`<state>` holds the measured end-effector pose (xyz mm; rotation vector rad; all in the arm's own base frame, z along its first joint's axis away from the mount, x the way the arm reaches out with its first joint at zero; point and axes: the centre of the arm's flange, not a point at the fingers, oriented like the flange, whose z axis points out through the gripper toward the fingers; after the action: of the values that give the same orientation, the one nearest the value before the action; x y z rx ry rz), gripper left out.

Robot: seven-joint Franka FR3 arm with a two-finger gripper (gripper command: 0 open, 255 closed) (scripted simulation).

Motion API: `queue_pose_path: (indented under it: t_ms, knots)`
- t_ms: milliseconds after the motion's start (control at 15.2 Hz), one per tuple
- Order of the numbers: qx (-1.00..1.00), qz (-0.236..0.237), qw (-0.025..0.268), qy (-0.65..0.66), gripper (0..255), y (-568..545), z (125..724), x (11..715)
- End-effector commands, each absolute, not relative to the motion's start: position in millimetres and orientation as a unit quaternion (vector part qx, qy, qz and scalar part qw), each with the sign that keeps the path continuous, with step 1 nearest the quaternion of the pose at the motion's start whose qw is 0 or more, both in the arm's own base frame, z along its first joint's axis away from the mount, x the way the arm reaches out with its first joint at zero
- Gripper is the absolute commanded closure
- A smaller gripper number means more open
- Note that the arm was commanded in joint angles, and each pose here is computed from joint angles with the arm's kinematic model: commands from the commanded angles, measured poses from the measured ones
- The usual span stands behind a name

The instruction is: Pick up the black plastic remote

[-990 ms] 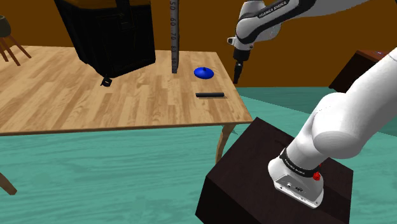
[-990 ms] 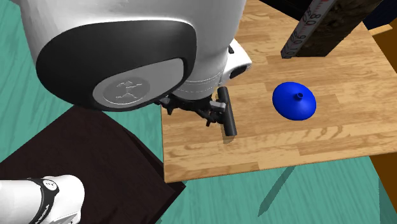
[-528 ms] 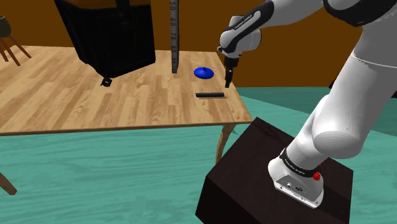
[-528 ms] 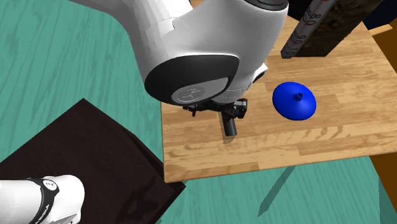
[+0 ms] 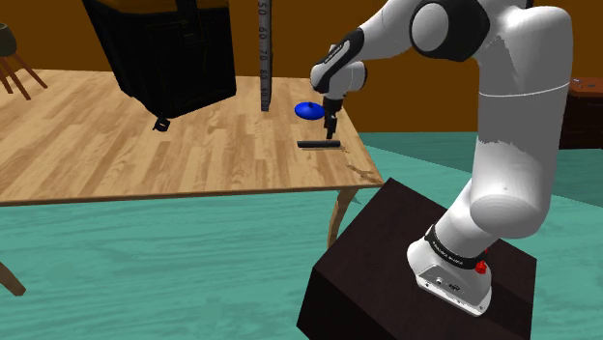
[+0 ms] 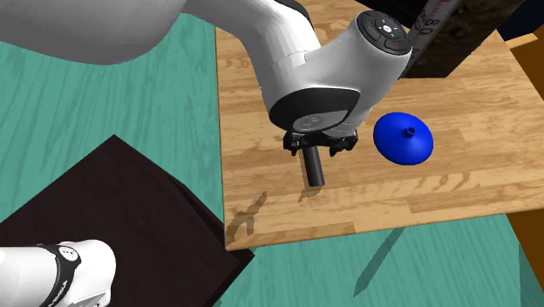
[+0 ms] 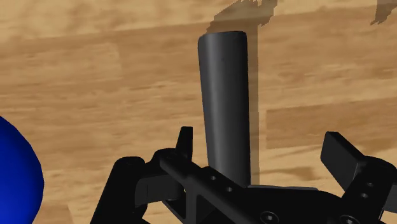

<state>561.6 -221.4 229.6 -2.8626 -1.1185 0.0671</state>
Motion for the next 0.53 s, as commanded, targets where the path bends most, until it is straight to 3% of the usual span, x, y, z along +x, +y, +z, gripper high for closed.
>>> queue_pose_path:
  t_ms: [0,462]
  knots:
    - [-0.924,0.020,0.036,-0.380,0,-225,213,575]
    - [-0.924,0.020,0.036,-0.380,0,-225,176,575]
